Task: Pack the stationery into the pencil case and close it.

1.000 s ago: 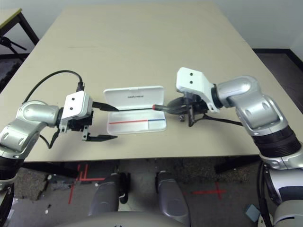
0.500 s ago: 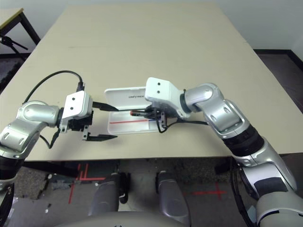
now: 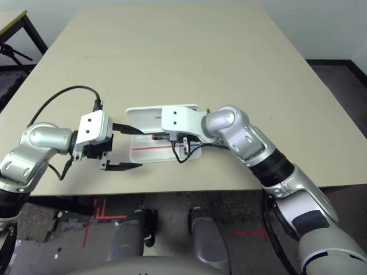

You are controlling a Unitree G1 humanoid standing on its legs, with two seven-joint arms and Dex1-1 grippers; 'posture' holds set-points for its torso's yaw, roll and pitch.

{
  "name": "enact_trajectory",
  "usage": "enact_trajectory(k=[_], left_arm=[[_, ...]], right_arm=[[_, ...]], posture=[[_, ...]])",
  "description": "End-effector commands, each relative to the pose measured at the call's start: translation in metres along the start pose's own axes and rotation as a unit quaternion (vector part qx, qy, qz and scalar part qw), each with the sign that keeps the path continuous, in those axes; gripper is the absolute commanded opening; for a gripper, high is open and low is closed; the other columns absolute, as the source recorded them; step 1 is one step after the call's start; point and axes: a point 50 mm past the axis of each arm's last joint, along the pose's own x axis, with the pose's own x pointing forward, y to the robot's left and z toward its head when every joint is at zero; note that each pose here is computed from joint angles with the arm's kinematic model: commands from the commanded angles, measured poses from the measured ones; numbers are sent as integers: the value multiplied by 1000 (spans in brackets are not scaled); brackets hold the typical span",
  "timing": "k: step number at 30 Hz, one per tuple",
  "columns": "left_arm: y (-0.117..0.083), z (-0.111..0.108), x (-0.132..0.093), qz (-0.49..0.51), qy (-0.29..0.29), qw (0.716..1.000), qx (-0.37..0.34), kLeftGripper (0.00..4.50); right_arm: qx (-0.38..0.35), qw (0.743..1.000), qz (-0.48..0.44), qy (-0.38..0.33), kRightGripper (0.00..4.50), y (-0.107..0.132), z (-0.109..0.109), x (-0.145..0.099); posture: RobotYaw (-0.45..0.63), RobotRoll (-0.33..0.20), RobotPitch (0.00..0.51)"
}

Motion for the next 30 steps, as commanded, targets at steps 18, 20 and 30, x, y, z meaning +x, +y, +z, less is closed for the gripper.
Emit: enact_trajectory(k=[18, 20, 30], left_arm=[[-5, -3, -1, 15, 2, 1000, 0, 4500], [-5, -4, -2, 19, 2, 1000, -2, 4500], [-7, -8, -9, 48, 4, 999, -20, 4500]], right_arm=[[123, 991, 35, -47, 4492, 9, -29, -72], [139, 988, 52, -48, 4492, 12, -31, -86], [172, 981, 55, -68, 4492, 13, -31, -110]], posture=[[-36, 0, 114], [-34, 0, 117], [-32, 0, 125]])
